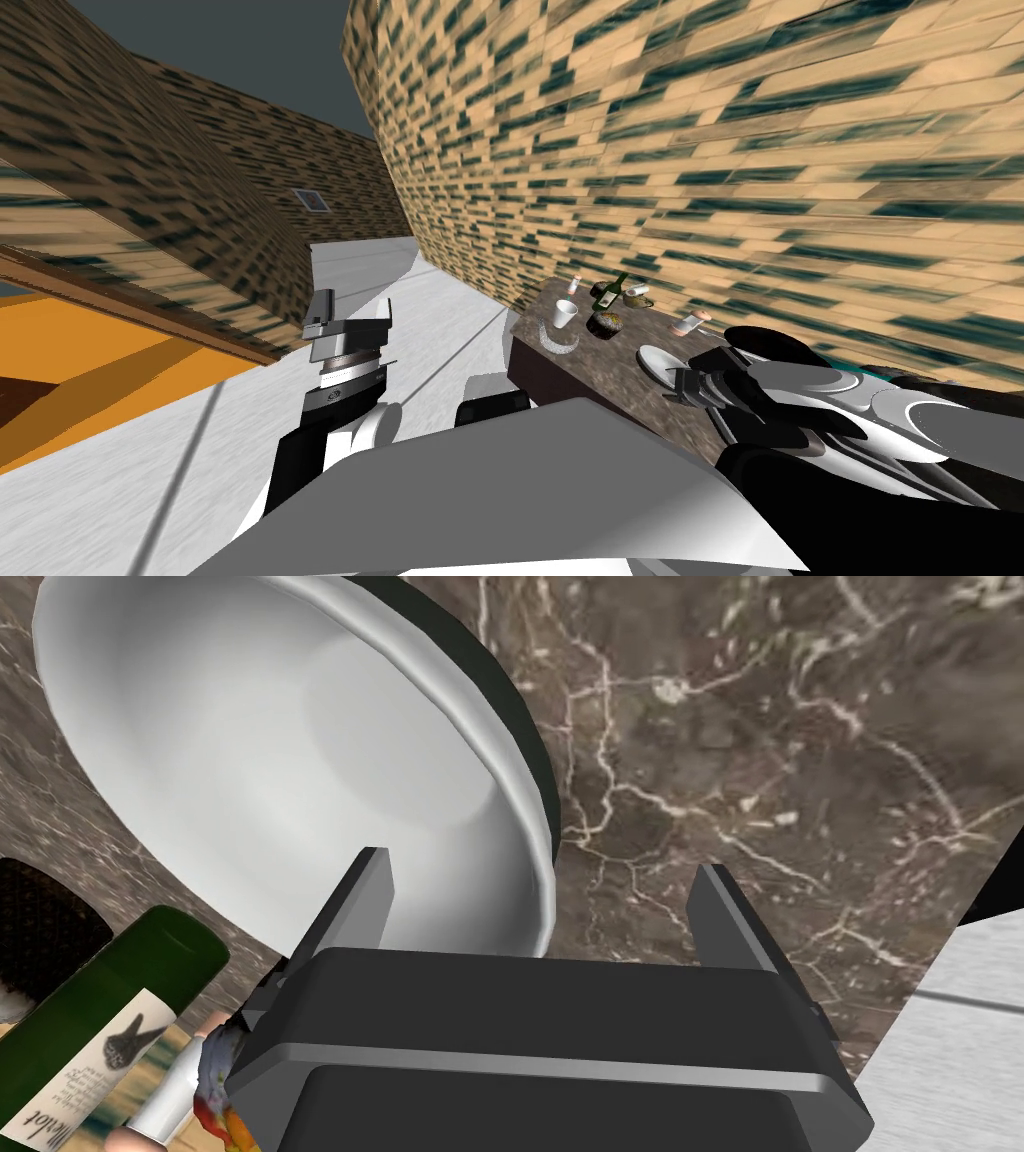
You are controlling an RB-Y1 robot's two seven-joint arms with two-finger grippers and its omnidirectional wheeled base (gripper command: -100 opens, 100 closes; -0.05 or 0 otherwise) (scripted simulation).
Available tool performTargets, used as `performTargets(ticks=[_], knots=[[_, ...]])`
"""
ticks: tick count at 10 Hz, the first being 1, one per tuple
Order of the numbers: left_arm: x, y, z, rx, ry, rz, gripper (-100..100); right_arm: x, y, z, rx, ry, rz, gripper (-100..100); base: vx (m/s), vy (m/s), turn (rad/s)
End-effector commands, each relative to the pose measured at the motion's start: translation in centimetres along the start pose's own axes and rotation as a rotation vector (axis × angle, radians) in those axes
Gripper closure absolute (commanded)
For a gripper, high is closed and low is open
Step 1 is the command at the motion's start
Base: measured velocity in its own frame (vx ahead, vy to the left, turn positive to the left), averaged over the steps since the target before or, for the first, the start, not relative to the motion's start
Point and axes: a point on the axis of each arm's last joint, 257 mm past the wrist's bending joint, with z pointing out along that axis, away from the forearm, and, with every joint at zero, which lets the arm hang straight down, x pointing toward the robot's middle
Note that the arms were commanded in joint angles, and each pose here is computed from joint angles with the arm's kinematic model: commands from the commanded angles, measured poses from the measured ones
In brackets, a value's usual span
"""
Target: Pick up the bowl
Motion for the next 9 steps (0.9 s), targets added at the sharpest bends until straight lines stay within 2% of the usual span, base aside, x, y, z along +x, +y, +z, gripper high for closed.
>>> performTargets(ticks=[1,5,6,7,8,9], knots=[[0.0,0.0,0.0,0.0,0.0,0.0,0,0.0,0.0,0.0,0.0,0.0,0.0,100,0.0,0.0,0.0],[0.0,0.0,0.0,0.0,0.0,0.0,0,0.0,0.0,0.0,0.0,0.0,-0.001,100,0.0,0.0,0.0],[0.0,0.0,0.0,0.0,0.0,0.0,0,0.0,0.0,0.0,0.0,0.0,-0.001,0,0.0,0.0,0.0],[0.0,0.0,0.0,0.0,0.0,0.0,0,-1.0,-1.3,-0.4,-0.001,-0.004,-0.01,100,0.011,0.011,-0.044],[0.0,0.0,0.0,0.0,0.0,0.0,0,-1.0,-1.3,-0.4,-0.001,-0.004,-0.01,100,0.008,0.009,-0.027],[0.0,0.0,0.0,0.0,0.0,0.0,0,-1.8,-2.3,-0.7,-0.002,-0.007,-0.019,100,-0.008,0.013,-0.055]])
